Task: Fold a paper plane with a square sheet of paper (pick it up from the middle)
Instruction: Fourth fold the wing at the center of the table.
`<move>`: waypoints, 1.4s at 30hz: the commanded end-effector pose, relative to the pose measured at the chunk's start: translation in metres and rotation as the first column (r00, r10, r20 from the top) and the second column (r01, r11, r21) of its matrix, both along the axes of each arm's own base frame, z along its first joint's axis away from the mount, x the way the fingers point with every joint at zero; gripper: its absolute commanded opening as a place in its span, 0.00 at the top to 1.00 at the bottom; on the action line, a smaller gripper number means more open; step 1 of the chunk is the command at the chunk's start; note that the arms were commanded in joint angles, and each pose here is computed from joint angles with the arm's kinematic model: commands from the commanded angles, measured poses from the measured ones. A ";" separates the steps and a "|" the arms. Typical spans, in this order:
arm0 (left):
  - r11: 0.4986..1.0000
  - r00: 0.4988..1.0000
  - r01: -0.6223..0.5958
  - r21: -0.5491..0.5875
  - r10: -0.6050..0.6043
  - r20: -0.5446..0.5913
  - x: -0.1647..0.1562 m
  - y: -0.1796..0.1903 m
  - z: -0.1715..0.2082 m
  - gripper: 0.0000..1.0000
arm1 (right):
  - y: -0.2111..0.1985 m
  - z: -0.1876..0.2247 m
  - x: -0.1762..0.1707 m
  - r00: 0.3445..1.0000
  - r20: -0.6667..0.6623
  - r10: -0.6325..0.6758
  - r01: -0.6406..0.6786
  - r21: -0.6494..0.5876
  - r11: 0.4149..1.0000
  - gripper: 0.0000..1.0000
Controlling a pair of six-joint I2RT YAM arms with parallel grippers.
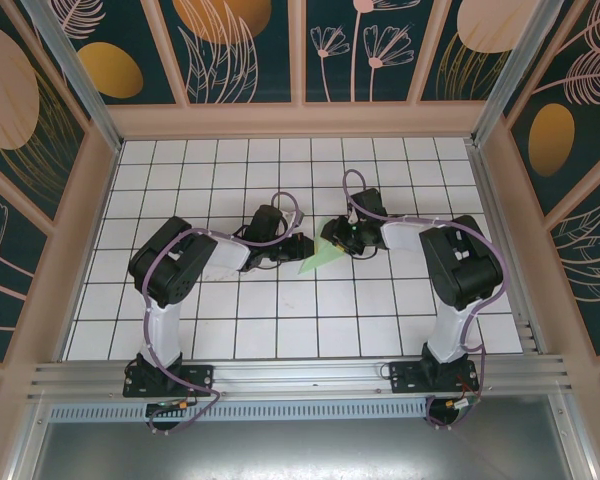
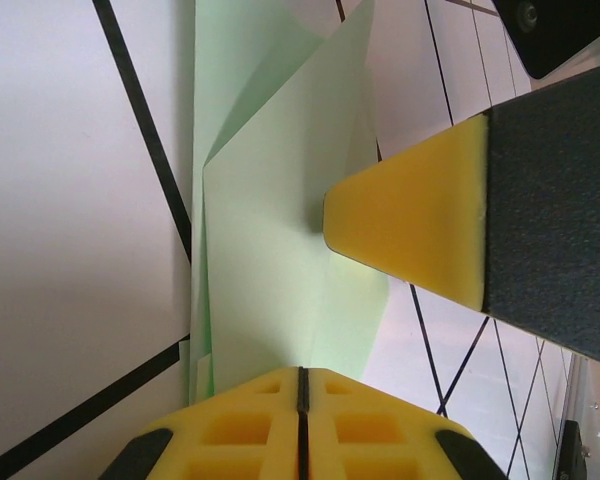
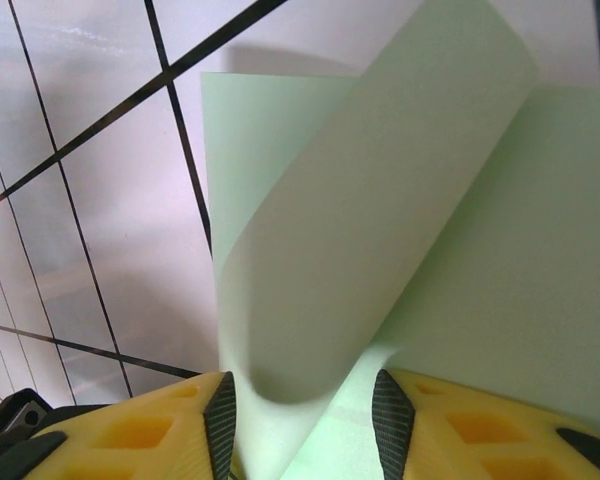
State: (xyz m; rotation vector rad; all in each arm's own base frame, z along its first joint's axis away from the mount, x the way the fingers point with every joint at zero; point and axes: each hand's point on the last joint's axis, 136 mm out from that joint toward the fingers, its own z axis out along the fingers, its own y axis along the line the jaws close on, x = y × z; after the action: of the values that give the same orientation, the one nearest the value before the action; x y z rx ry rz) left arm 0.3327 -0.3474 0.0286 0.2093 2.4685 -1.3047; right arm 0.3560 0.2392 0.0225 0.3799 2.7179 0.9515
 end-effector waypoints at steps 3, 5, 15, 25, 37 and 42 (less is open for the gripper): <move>1.000 1.000 0.007 0.023 -0.007 -0.009 0.001 -0.001 -0.009 0.90 | -0.038 -0.075 -0.044 0.971 -0.228 -0.068 0.015 -0.225 0.974 0.57; 1.000 1.000 0.007 0.024 -0.007 -0.012 0.001 -0.001 -0.010 0.90 | -0.040 -0.077 -0.046 0.967 -0.242 -0.075 0.015 -0.241 0.970 0.58; 0.999 1.000 -0.011 0.032 0.012 -0.017 0.002 0.002 -0.011 0.91 | -0.051 -0.088 -0.052 0.947 -0.297 -0.121 0.025 -0.306 0.952 0.63; 0.998 0.999 -0.047 0.052 0.048 -0.012 0.005 0.008 -0.012 0.92 | -0.055 -0.096 -0.055 0.939 -0.319 -0.132 0.016 -0.341 0.940 0.60; 0.997 0.998 -0.055 0.051 0.057 -0.029 0.002 0.011 -0.017 0.92 | -0.063 -0.112 -0.068 0.925 -0.355 -0.137 -0.013 -0.389 0.921 0.64; 0.997 0.998 -0.051 0.052 0.052 -0.031 0.001 0.010 -0.018 0.92 | -0.064 -0.113 -0.069 0.925 -0.355 -0.136 -0.018 -0.399 0.917 0.66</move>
State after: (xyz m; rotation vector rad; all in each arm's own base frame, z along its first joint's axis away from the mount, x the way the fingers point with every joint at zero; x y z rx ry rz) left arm 0.3367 -0.3438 0.0224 0.1679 2.4830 -1.2658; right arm 0.3547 0.2332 0.0076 0.4876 2.8483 0.8289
